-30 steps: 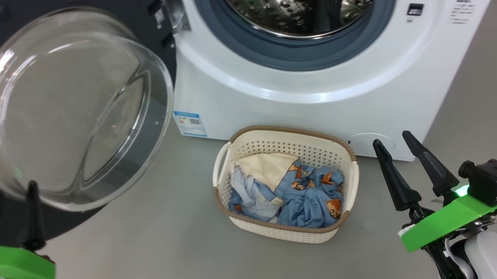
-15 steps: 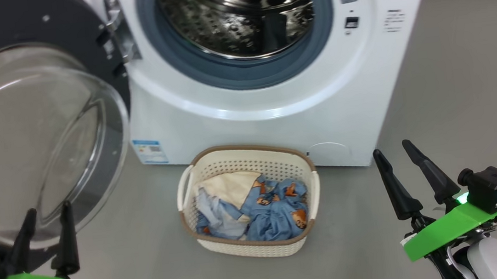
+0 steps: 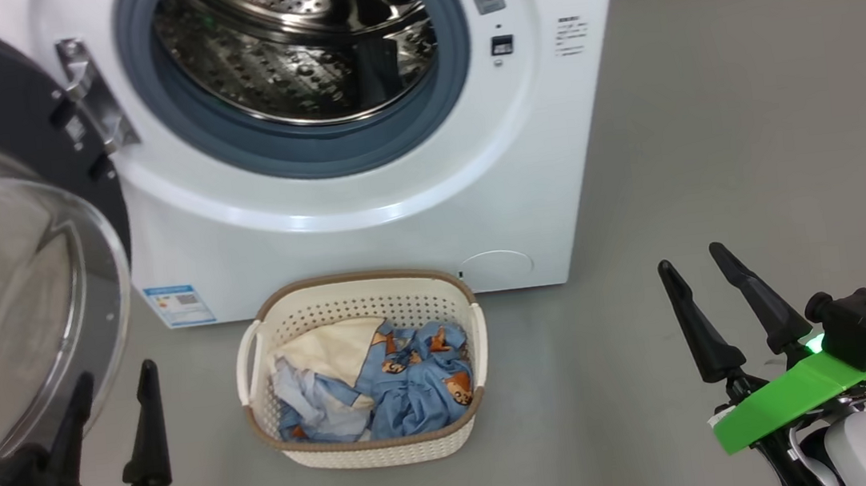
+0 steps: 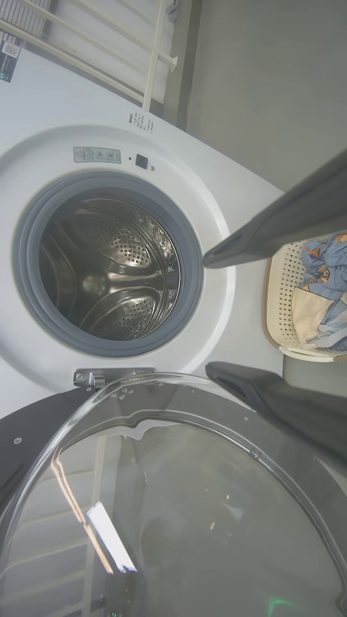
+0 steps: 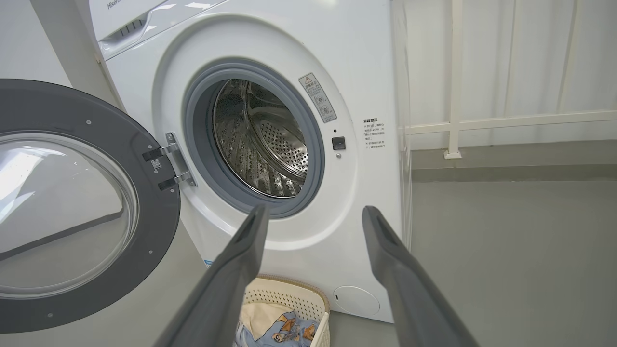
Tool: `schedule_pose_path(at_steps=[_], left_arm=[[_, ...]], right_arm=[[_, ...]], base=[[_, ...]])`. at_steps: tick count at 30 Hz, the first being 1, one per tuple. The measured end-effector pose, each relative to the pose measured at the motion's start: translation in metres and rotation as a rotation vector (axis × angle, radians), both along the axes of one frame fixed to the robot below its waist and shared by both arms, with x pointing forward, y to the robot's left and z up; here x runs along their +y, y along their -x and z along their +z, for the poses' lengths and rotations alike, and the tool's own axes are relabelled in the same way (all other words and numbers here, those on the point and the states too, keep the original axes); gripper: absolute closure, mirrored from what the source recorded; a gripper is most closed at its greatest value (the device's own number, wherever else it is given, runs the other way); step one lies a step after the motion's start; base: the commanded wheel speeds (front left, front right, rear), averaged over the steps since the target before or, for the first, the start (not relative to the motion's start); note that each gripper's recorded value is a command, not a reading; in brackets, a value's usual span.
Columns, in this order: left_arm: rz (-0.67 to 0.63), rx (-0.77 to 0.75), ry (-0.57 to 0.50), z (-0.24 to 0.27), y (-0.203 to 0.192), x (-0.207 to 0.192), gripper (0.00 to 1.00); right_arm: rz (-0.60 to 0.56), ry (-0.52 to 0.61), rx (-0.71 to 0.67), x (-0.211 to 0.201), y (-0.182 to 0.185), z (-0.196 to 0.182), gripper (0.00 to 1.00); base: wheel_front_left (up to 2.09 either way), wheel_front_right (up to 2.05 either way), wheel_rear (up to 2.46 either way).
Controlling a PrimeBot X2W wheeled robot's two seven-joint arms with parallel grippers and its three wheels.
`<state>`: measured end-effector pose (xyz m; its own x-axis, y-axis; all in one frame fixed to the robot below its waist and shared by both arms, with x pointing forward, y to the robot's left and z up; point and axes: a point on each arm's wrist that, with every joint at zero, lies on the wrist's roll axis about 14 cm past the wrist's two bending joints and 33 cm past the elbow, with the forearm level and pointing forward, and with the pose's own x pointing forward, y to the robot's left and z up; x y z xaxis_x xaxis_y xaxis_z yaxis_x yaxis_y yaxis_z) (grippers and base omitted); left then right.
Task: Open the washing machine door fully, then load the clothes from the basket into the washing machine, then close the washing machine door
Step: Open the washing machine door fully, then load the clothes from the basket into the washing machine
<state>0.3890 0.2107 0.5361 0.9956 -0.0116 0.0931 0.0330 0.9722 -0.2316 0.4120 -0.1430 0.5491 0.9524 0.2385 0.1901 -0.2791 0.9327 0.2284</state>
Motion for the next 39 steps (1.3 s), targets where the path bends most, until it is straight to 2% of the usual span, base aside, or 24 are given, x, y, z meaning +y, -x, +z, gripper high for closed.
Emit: schedule_pose_path(at_steps=[11, 39], left_arm=[[-0.042, 0.003, 0.004, -0.005, -0.002, -0.022, 0.00], [-0.040, 0.010, -0.013, -0.014, 0.005, -0.021, 0.00]], right_arm=[[-0.056, 0.018, 0.001, -0.023, 0.009, 0.000, 0.00], [-0.071, 0.026, -0.008, -0.030, 0.010, 0.003, 0.00]], base=[[0.00, 0.00, 0.00], [0.00, 0.00, 0.00]])
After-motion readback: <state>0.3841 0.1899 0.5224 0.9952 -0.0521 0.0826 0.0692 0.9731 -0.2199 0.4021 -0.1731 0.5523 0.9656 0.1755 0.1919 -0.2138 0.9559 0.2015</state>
